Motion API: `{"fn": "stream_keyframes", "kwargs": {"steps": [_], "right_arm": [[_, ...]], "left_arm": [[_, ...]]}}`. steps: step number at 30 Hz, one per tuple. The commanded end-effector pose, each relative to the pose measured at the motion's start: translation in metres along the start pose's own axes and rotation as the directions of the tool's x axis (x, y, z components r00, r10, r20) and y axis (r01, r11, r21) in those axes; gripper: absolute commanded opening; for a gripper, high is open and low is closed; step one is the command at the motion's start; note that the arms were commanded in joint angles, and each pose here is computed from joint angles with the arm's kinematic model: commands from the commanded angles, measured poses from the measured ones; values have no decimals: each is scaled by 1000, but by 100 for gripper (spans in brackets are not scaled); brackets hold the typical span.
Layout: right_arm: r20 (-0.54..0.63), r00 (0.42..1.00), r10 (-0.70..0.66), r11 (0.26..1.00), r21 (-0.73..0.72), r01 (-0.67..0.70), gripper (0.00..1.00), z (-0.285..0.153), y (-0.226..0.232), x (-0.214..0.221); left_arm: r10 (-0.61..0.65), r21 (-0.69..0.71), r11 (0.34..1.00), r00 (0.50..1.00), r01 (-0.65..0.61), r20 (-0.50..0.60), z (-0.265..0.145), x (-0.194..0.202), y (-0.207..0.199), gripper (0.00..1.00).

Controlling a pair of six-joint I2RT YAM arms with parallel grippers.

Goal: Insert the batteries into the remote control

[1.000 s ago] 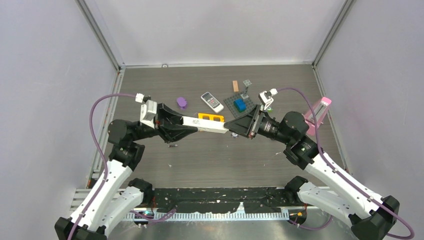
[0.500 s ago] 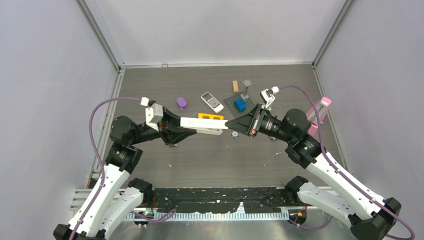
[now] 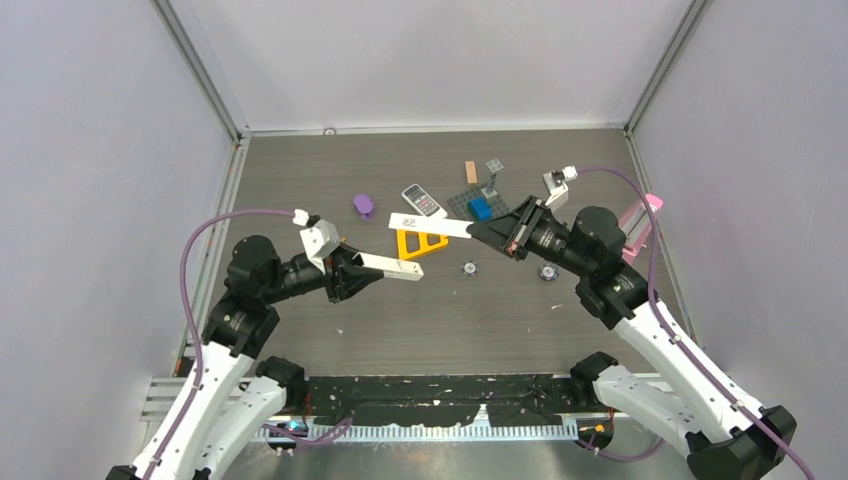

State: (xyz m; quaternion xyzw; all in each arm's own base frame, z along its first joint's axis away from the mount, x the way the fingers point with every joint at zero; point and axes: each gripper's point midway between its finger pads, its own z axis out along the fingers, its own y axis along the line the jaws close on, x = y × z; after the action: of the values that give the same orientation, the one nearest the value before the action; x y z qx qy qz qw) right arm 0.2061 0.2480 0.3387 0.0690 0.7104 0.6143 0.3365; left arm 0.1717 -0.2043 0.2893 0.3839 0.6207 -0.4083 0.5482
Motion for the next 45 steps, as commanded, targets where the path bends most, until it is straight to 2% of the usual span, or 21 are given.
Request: {"fn": "stream_keyframes", "kwargs": {"steps": [1, 6, 12, 18, 25, 26, 27, 28, 29, 31, 33, 36, 38, 39, 41, 42, 43, 44, 45], "right_arm": [[74, 996, -55, 983, 180, 41, 5, -5, -48, -20], [87, 991, -103, 891, 450, 53, 5, -18, -137, -22], [86, 988, -128, 750, 660, 40, 5, -44, -224, -11], [87, 987, -135, 645, 764, 21, 5, -66, -281, 0], [82, 989, -120, 617, 787, 9, 6, -73, -303, 9], [80, 990, -116, 616, 788, 8, 11, -73, -304, 10], [75, 991, -109, 609, 793, 7, 24, -75, -306, 12], [73, 992, -106, 603, 798, 6, 31, -76, -306, 12], [64, 993, -100, 590, 808, 7, 46, -78, -306, 13], [67, 991, -116, 555, 832, 8, 62, -85, -307, 9], [69, 989, -132, 545, 839, 14, 73, -87, -302, 5], [74, 982, -172, 566, 823, 37, 77, -87, -285, -5], [70, 977, -201, 610, 790, 68, 78, -81, -268, -12], [53, 978, -200, 660, 746, 94, 78, -73, -254, -12], [5, 975, -222, 749, 641, 167, 79, -56, -228, -10], [-39, 972, -232, 812, 542, 216, 79, -44, -208, -4], [-58, 967, -249, 842, 480, 246, 79, -37, -195, -2], [-94, 959, -267, 894, 346, 283, 79, -26, -170, 5], [-124, 951, -282, 914, 267, 306, 79, -20, -155, 13]], "left_arm": [[64, -90, 994, 997, -68, -37, -14, 5, 7, 0], [68, -107, 992, 997, -71, -27, -18, 7, 5, 0], [31, -78, 996, 1000, -31, -2, -14, 2, 0, 0], [14, -52, 999, 1000, -14, 17, -11, 1, -2, 0], [4, -44, 999, 1000, -4, 20, -10, 1, -3, 0], [1, -44, 999, 1000, 0, 21, -9, 2, -3, 0], [-1, -41, 999, 1000, 2, 22, -9, 2, -3, 0], [-4, -38, 999, 1000, 5, 26, -8, 1, -3, 0], [-7, -35, 999, 1000, 8, 28, -8, 1, -3, 0], [-15, -24, 1000, 999, 15, 29, -6, 1, -4, 0], [-20, -19, 1000, 999, 21, 29, -6, 1, -4, 0], [-24, -8, 1000, 999, 24, 29, -5, 0, -6, 0], [-29, 8, 1000, 999, 28, 29, -4, 0, -8, 0], [-29, 20, 999, 999, 29, 30, -4, 0, -10, 0], [-33, 53, 998, 999, 31, 34, -3, -2, -15, 0], [-35, 75, 997, 999, 32, 36, -3, -3, -19, 0], [-36, 114, 993, 999, 31, 39, -3, -5, -25, 0], [-41, 136, 990, 998, 36, 39, -3, -6, -28, 0], [-39, 173, 984, 998, 30, 45, -3, -8, -34, 0]]}}
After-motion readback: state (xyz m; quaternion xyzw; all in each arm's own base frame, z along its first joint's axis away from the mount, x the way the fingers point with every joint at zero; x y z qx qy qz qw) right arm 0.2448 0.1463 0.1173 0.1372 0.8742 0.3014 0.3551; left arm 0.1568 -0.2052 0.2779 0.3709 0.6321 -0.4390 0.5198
